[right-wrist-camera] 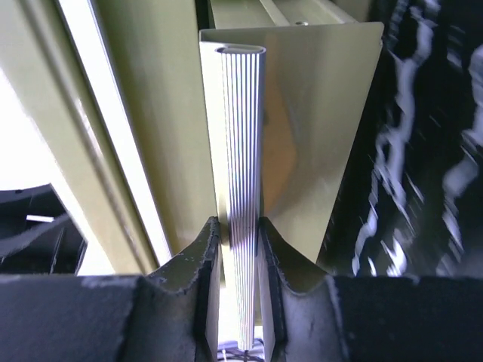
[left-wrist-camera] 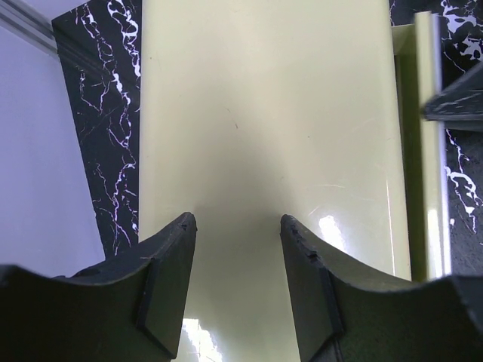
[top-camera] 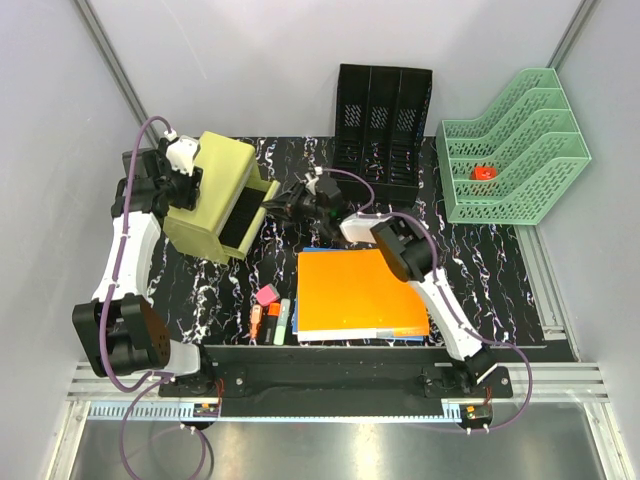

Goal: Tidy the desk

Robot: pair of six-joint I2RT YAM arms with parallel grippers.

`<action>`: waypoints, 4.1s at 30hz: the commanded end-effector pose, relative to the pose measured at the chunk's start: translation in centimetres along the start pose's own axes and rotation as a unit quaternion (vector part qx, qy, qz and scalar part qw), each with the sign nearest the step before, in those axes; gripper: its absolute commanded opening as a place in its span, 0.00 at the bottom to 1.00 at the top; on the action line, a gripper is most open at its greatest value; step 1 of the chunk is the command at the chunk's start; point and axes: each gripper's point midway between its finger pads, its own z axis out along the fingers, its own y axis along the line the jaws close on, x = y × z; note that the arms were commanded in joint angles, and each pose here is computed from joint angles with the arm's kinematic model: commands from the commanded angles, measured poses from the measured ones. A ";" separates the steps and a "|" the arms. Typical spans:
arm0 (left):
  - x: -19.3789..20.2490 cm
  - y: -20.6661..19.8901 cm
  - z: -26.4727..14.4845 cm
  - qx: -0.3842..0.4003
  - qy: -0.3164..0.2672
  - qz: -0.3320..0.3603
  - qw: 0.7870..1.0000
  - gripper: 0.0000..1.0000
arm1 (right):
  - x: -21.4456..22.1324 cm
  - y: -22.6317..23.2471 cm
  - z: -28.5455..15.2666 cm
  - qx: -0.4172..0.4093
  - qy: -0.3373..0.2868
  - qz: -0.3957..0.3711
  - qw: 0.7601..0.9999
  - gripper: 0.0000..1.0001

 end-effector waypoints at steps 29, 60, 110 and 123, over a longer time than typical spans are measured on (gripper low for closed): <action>-1.4 -7.1 -12.2 0.125 0.054 0.019 0.990 0.99 | 0.2 4.5 -19.0 0.326 -0.026 -0.290 0.900 1.00; 16.0 -25.8 -2.2 0.272 0.267 0.299 0.875 0.99 | 2.0 7.0 -34.7 0.335 -0.225 -0.343 0.848 0.92; 16.1 -26.9 -3.0 0.303 0.270 0.301 0.863 0.29 | 1.6 9.2 -36.4 0.331 -0.260 -0.349 0.838 0.82; 1.8 -22.5 -3.4 0.201 0.117 0.258 0.938 0.18 | 1.7 8.6 -36.4 0.331 -0.261 -0.344 0.839 0.81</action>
